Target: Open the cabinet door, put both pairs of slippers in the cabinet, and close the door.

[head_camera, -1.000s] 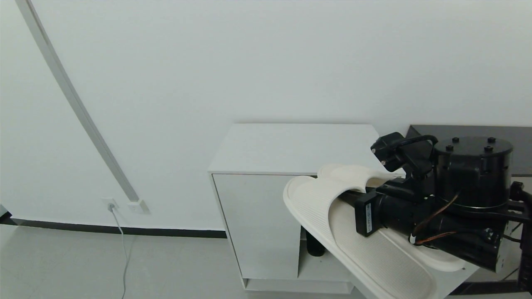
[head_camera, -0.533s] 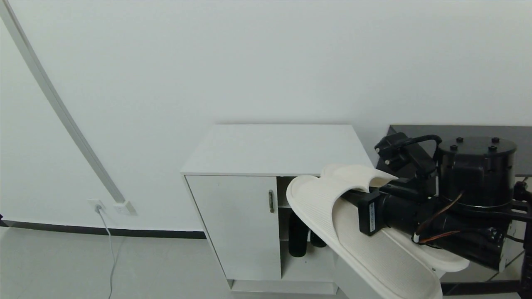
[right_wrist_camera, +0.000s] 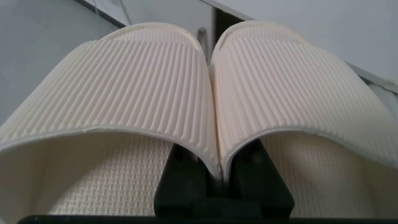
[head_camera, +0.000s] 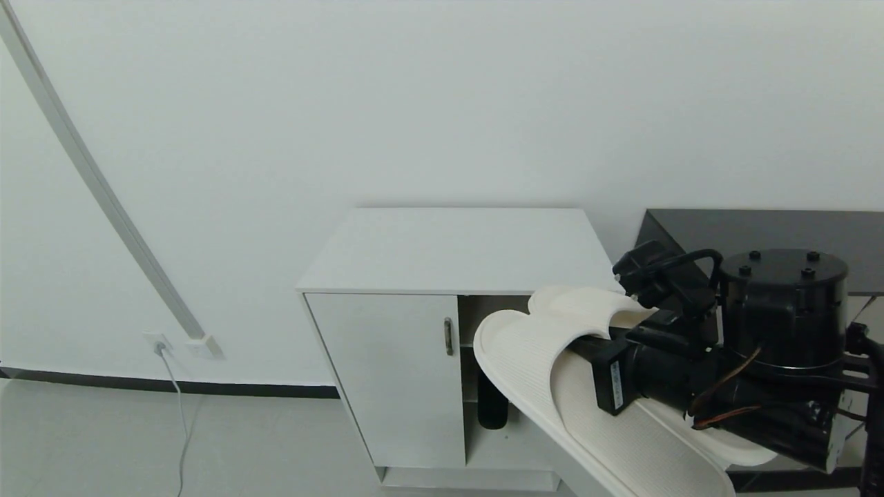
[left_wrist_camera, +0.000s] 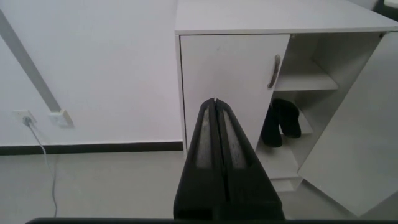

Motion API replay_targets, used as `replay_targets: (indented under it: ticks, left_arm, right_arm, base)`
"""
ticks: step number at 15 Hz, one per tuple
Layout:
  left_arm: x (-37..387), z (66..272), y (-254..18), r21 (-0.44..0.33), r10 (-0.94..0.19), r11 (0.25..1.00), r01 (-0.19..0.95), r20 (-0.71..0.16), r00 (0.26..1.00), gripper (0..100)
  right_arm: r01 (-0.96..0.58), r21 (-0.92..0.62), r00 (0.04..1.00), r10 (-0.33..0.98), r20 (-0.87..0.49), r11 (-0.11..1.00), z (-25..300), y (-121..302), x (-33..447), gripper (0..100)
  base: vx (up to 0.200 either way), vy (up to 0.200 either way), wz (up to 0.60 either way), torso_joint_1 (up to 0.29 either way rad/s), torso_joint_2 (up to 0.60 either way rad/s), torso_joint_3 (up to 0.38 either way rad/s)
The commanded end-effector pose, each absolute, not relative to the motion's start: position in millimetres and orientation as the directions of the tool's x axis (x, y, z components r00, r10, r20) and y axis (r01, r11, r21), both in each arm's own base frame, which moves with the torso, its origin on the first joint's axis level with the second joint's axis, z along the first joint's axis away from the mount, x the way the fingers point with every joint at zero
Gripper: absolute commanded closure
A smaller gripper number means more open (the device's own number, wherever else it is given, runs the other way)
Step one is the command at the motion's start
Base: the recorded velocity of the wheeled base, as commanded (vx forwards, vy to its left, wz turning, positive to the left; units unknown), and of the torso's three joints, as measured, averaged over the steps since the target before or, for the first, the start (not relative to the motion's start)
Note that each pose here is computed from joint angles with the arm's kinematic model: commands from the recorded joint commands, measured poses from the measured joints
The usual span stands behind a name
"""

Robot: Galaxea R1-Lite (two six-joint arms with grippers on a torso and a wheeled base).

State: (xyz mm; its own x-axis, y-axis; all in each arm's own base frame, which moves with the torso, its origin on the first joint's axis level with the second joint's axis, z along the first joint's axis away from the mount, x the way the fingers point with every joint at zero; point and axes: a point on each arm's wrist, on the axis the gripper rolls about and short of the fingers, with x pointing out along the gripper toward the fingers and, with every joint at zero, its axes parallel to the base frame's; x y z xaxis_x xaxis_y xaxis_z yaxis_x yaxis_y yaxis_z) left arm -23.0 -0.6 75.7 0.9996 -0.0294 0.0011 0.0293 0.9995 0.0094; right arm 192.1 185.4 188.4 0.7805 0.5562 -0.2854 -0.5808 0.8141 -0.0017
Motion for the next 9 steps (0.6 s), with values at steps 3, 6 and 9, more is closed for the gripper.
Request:
replay_targets:
  ticks: [3,6,9]
  left_arm:
    - [-22.9,75.6,-0.6,0.009,-0.031,0.999,0.031,-0.002,1.0,100]
    - [-22.9,75.6,-0.6,0.009,-0.031,0.999,0.031,-0.002,1.0,100]
    - [-22.9,75.6,-0.6,0.009,-0.031,0.999,0.031,-0.002,1.0,100]
  right_arm:
    - [-0.591,-0.003,0.771,0.564,-0.296,0.807,185.4,187.2,190.3,100]
    - [-0.592,-0.003,0.77,0.565,-0.296,0.806,185.4,187.5,190.0,100]
    - [-0.596,-0.002,0.768,0.568,-0.296,0.803,185.4,188.1,189.4,100]
  base:
    - [0.0,0.0,0.0,0.0,0.0,0.0]
    - [0.0,0.0,0.0,0.0,0.0,0.0]
    - [0.0,0.0,0.0,0.0,0.0,0.0]
